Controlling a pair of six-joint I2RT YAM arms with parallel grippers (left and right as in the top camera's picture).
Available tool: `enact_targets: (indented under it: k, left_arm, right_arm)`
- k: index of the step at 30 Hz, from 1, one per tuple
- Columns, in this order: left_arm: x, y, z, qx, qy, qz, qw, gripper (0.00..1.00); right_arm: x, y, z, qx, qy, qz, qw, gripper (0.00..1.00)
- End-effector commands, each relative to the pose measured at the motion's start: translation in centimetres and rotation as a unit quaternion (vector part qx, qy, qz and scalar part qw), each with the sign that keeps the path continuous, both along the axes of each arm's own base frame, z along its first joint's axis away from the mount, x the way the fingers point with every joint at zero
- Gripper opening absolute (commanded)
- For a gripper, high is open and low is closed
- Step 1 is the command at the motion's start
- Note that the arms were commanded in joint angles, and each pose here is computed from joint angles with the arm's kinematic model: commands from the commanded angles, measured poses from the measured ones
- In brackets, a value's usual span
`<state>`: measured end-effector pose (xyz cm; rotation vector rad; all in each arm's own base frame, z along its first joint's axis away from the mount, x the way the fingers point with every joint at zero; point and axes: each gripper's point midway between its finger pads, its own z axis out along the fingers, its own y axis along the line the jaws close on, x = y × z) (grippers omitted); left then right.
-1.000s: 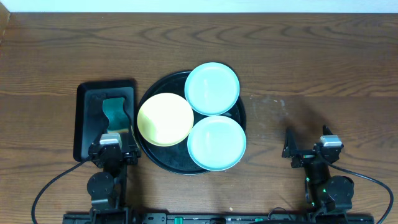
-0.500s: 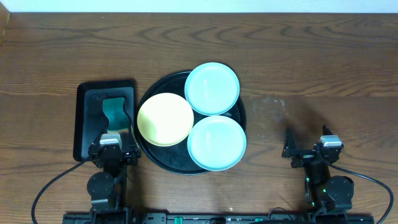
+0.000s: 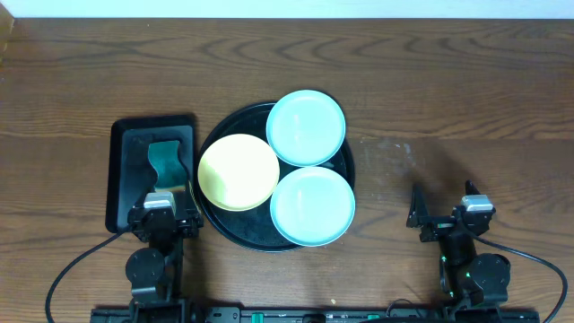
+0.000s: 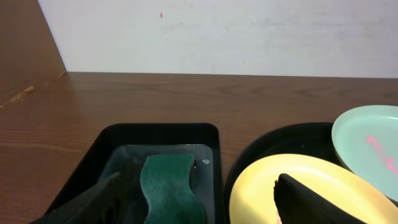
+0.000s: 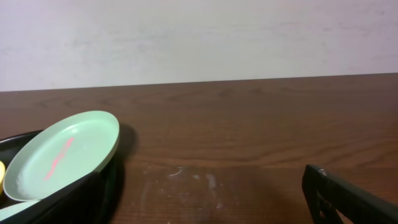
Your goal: Clean dirty plates on tray and stack at the side
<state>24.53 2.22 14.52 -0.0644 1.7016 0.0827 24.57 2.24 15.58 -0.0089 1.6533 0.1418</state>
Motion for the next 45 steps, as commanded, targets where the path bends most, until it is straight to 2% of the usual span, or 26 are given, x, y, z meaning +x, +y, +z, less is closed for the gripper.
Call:
enact_targets:
  k: [1, 17, 27, 38, 45]
  left_arm:
    - [-0.2, 0.6, -1.6, 0.007, 0.030, 0.018, 0.999, 0.76]
    - [-0.2, 0.5, -1.6, 0.007, 0.029, 0.016, 0.999, 0.76]
    - [-0.2, 0.3, -1.6, 0.004, 0.029, 0.010, 1.000, 0.76]
    - [-0.3, 0.3, 0.2, -0.018, 0.013, 0.013, 1.000, 0.76]
    - [-0.3, 0.3, 2.3, -0.023, 0.066, 0.014, 0.997, 0.76]
  right_arm:
    - [0.0, -0.3, -0.1, -0.007, 0.001, -0.006, 1.000, 0.99]
    - [0.1, -0.7, -0.2, -0.010, 0.003, -0.017, 1.000, 0.99]
    - [0.2, -0.8, -1.3, -0.057, 0.024, -0.015, 0.998, 0.99]
    - [0.2, 0.5, 0.3, -0.051, 0.007, 0.020, 0.998, 0.99]
    - [1.0, 0.5, 2.6, -0.053, 0.033, 0.021, 0.998, 0.99]
